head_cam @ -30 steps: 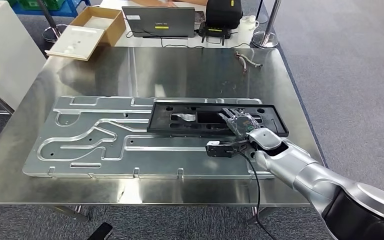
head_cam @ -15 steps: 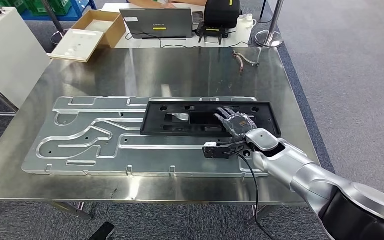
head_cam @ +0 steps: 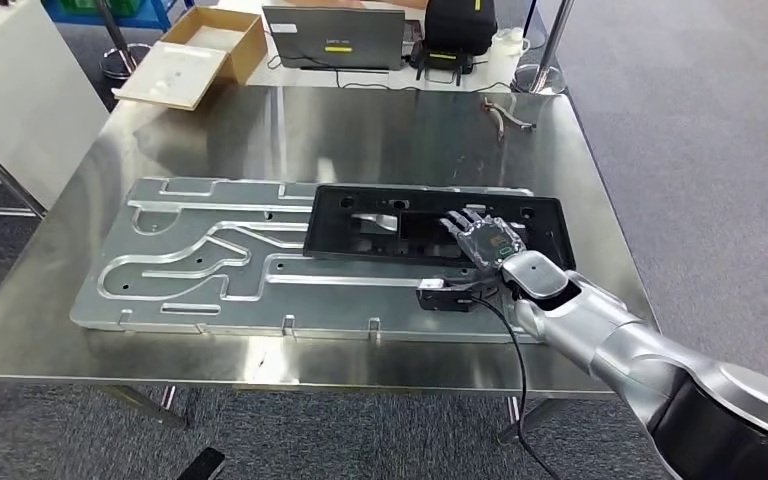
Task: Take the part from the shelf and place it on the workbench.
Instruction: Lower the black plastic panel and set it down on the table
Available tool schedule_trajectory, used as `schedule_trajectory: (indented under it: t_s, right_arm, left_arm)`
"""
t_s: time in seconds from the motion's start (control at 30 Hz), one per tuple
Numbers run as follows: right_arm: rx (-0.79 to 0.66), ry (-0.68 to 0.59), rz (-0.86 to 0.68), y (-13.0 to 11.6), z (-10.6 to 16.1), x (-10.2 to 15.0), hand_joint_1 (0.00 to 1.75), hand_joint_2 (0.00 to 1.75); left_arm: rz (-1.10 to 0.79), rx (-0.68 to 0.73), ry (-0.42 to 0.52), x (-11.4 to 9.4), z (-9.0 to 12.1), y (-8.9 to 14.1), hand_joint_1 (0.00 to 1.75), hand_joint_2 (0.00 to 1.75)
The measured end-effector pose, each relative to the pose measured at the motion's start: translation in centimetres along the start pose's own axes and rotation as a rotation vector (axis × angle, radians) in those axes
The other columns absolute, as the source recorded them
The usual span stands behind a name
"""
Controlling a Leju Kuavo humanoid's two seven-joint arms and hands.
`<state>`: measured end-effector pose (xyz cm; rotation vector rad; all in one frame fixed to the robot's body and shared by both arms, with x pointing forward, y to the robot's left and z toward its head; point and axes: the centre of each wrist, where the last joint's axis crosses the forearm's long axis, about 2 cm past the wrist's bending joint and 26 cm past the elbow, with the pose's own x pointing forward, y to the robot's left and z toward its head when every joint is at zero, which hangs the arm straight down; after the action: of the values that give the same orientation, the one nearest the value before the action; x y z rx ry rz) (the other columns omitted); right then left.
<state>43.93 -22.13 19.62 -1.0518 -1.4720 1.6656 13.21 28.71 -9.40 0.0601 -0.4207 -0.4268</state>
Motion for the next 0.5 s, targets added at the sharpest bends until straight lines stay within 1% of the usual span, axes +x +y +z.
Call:
schedule_trajectory:
  t_s: [0.3, 0.37, 0.5]
  right_arm:
    - [-0.11, -0.058, 0.064, -3.4, -1.2, 1.3, 0.0, 0.0]
    - [-0.121, -0.063, 0.071, -3.8, -1.3, 1.5, 0.0, 0.0]
    - [-0.12, -0.062, 0.084, -3.8, -1.3, 1.3, 0.0, 0.0]
  left_arm:
    - [0.011, -0.001, -0.003, -0.2, 0.0, -0.1, 0.0, 0.0]
    - [0.012, -0.002, -0.001, -0.3, 0.0, -0.2, 0.0, 0.0]
    - [0.012, -0.004, 0.0, -0.3, 0.1, -0.2, 0.0, 0.0]
